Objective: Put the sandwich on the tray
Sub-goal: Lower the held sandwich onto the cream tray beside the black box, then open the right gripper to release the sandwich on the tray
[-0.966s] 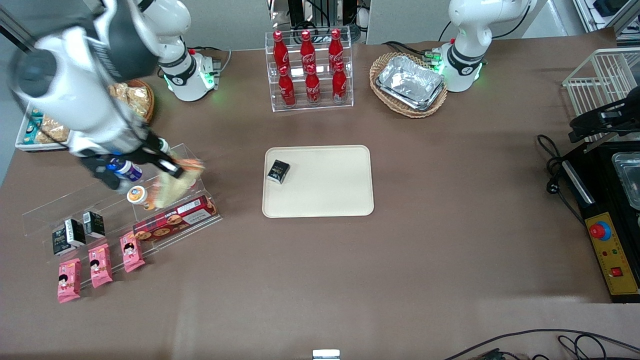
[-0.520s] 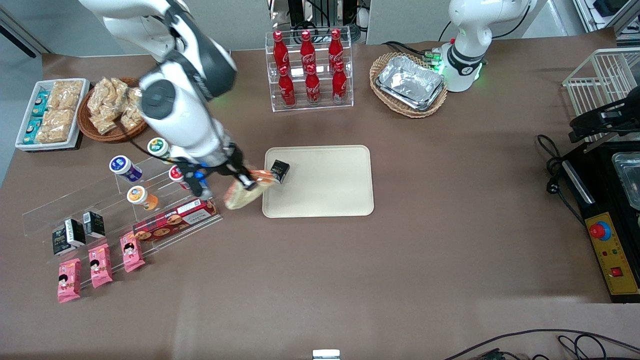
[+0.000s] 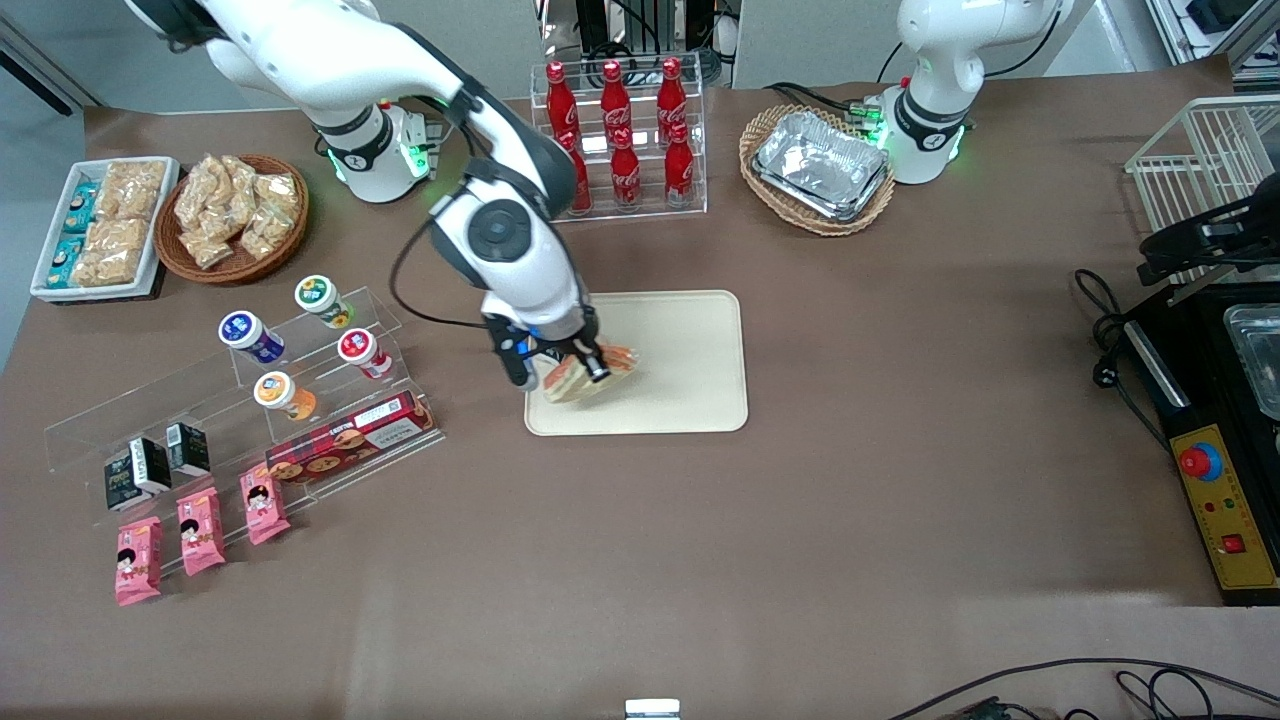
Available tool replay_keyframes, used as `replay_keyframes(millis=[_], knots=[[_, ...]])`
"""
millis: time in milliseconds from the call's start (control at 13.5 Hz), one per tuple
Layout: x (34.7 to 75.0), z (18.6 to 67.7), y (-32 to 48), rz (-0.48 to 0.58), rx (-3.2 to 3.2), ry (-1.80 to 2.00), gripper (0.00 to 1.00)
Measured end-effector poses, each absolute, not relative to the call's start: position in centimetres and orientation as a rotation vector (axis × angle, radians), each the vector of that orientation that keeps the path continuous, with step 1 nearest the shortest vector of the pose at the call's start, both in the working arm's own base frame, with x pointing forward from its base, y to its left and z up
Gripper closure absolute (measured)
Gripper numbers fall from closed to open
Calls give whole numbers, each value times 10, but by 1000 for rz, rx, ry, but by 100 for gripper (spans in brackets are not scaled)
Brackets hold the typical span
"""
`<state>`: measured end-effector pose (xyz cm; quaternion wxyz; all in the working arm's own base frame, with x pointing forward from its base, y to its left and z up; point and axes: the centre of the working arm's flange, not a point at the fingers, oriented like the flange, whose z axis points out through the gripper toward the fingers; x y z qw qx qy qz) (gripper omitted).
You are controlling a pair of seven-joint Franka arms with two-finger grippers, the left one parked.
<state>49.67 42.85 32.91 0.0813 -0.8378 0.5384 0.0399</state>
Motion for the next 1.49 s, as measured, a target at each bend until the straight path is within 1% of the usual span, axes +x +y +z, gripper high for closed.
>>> replay_keyframes(millis=[223,520,743,966,1486], knots=[[483,299,459,165,-2409,1695,77],[489,289,490,177,-2287,1807,77],[499,266,493,133,-2282,1847,77],[496,244,497,79,-2289,1860,77],[508,227,492,74,-2158,1954,77]])
